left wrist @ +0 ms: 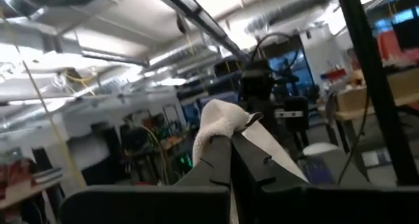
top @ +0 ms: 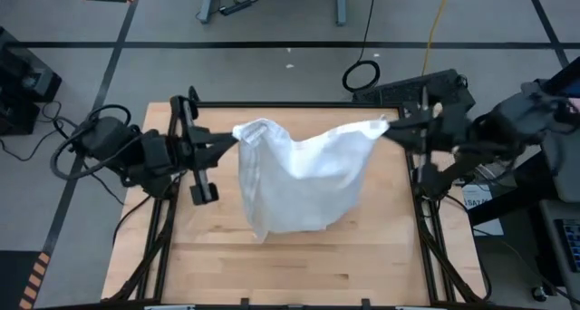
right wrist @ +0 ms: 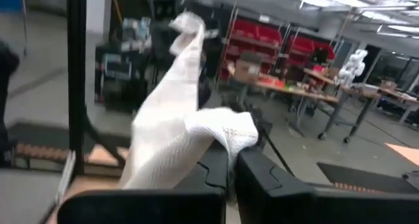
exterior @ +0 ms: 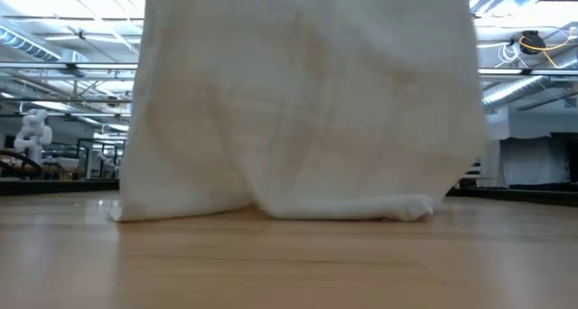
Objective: Roll towel into tight, uniform cylinder
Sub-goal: Roll the white towel
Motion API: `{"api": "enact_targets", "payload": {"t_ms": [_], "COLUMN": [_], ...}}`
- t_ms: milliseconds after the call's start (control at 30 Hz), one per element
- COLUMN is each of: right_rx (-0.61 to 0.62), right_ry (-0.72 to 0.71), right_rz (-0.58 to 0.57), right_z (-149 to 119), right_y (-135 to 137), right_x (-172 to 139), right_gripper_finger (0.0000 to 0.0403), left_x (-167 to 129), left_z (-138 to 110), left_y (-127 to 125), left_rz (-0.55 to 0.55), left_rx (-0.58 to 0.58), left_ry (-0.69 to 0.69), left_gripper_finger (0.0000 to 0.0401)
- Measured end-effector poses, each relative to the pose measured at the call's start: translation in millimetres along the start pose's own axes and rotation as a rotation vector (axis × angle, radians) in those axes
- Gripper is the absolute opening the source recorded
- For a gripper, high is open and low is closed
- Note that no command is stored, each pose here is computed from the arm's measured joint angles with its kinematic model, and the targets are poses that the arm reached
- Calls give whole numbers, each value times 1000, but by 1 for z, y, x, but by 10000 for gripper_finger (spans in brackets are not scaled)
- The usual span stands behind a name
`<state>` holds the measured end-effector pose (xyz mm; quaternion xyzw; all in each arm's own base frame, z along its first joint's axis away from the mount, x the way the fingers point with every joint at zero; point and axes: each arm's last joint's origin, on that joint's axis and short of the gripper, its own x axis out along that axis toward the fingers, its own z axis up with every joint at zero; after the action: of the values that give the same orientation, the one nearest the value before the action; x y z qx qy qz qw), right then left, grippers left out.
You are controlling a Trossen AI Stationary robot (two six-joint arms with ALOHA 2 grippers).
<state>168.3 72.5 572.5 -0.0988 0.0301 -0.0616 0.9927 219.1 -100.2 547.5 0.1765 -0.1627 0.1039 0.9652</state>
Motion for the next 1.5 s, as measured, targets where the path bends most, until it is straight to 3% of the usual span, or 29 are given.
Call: {"api": "enact_targets", "payload": {"t_ms": [200,433,567,633,767,967,1133,1233,1300,1433,1500], "right_rx": [-135,-341,-365,-351,-237,80,317,431,508,675,739], "right_ry": [140,405,507,546,598,650,589,562,543,451,382], "right_rz": [17,-211,-272,-294,-337,-405,-365,-268,-135,168,240], "right_z": [-16,-45,-57,-63,-71,-80,-76,-70,-64,-43,-33], "right_y": [13,15,10,8,4,1,12,20,28,43,47], "right_x": [14,37,50,53,53,46,47,48,49,48,46], "right_gripper_finger": [4,4,4,4,4,4,4,4,4,4,4], "left_x": [3,17,21,21,21,20,20,21,20,20,21], "left_z": [-13,-35,-48,-52,-56,-56,-55,-58,-56,-44,-39], "left_y": [-1,23,32,34,32,28,21,18,15,0,-9], "left_rz": [-13,82,98,93,31,14,7,45,38,-134,-160], "left_rx": [65,198,248,219,114,-66,-271,-456,-587,-741,-763], "left_ry": [104,219,302,327,326,327,318,342,334,252,215], "left_gripper_finger": [0,0,0,0,0,0,0,0,0,0,0]}}
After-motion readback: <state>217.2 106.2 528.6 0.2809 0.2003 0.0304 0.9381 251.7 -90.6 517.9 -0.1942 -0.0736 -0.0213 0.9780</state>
